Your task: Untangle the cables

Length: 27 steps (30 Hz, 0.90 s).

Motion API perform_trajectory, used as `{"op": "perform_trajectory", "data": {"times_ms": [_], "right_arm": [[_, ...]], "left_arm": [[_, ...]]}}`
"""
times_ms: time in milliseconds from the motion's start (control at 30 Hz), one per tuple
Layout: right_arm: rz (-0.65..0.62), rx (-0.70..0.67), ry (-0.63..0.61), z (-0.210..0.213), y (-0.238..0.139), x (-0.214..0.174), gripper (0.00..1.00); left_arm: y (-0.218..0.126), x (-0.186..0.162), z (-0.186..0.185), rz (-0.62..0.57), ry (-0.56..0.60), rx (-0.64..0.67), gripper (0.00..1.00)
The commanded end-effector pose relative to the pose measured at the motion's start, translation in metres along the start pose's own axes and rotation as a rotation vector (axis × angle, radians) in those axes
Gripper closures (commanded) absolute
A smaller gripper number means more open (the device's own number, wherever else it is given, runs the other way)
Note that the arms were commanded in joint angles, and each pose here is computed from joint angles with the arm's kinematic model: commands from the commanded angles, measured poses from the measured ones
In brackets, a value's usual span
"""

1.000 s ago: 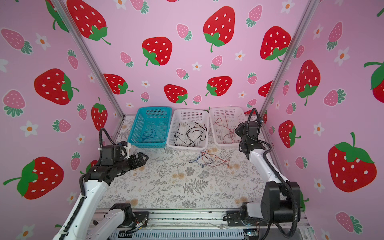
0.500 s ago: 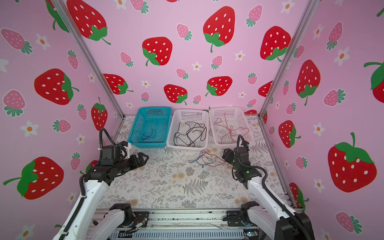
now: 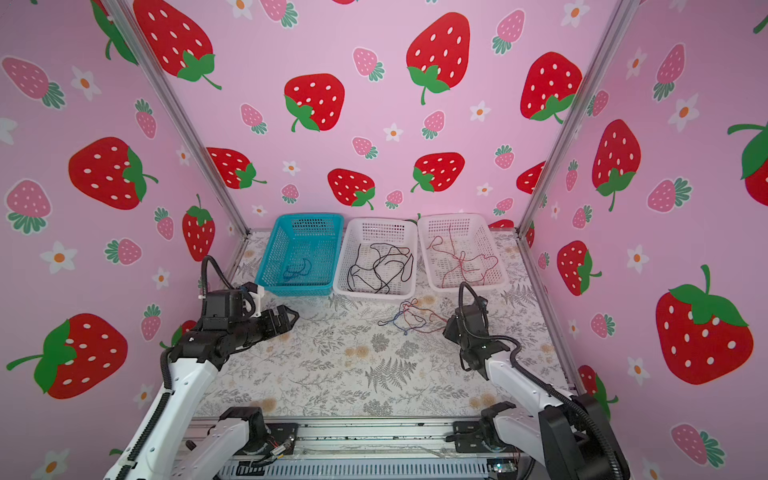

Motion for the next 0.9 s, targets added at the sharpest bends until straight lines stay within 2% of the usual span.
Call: {"op": "perform_trajectory", "data": {"times_ms": [0, 100, 200, 300, 500, 600, 733, 867], "right_arm": [[-0.024, -0.025, -0.014, -0.004, 0.004, 0.000, 0.55], [-0.030, -0.022, -0.033, -0.003, 0.005, 0.001, 0.67], [-0.047, -0.008, -0.048, 0.000, 0.002, 0.005, 0.87], [-0.055, 0.032, -0.064, 0.006, -0.003, 0.009, 1.00], [-0.051, 0.137, -0.123, 0.025, -0.023, 0.017, 1.00], [-0.039, 0.193, -0.153, 0.035, -0.033, 0.018, 1.00], [-0.019, 0.330, -0.196, 0.054, -0.049, 0.017, 1.00], [-0.064, 0.491, -0.266, 0.081, -0.082, 0.029, 1.00]], "left_arm": [[0.000, -0.003, -0.002, 0.014, 0.011, -0.009, 0.01], [0.001, -0.003, -0.002, 0.018, 0.012, -0.014, 0.01], [0.002, -0.004, -0.003, 0.025, 0.014, -0.017, 0.01], [0.003, -0.006, -0.007, 0.036, 0.028, -0.030, 0.01], [0.007, -0.019, -0.030, 0.088, 0.093, -0.074, 0.01], [0.008, -0.026, -0.043, 0.110, 0.051, -0.161, 0.01], [0.010, -0.034, -0.058, 0.080, -0.031, -0.332, 0.01], [0.011, -0.040, -0.068, 0.058, -0.088, -0.461, 0.01]]}}
Point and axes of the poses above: each gripper's point midway between its finger pads, its own y axis out along the fingers, its own z axis along the line the jaws close on, x = y × z, the point moved 5 cm from there along -y, back along the fingers, and after that the axes turned 4 degrees about y, right-handed, at the moved point
